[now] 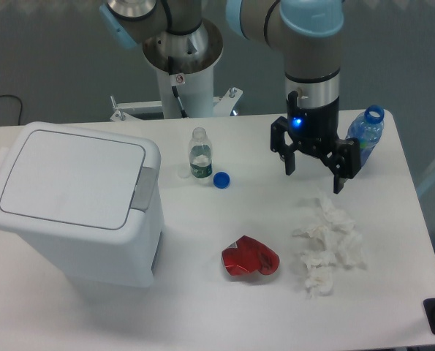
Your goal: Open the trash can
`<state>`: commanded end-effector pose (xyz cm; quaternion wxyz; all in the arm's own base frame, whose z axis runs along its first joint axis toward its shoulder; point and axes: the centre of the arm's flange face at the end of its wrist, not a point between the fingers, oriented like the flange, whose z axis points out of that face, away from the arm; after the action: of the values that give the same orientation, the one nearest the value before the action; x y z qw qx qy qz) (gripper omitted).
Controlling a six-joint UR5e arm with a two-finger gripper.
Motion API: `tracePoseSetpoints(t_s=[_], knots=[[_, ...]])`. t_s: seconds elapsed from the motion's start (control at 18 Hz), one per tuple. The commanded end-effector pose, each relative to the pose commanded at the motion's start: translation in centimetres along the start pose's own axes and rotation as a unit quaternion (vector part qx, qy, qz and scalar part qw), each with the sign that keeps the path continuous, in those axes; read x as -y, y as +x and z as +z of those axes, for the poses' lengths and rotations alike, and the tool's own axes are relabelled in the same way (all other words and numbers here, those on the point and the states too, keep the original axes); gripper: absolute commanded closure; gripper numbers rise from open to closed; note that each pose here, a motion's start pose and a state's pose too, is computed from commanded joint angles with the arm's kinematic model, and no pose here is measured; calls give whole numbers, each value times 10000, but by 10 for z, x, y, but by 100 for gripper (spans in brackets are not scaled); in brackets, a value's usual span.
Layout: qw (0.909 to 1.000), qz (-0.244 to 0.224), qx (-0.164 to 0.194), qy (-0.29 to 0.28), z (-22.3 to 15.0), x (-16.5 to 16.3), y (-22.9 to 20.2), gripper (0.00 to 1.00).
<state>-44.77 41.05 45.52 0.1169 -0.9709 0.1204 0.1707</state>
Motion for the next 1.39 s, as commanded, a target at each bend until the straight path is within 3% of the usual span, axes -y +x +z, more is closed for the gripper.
tracePoseSetpoints(t_s=[0.61,0.83,1.06,1.39], knots=[[10000,-27,47,74,-6,6,-2,0],[9963,-851,68,107,-10,9,-2,0],[9927,-1185,86,184,-15,24,1,0],[9797,-1957,47,439,-27,54,10,0]])
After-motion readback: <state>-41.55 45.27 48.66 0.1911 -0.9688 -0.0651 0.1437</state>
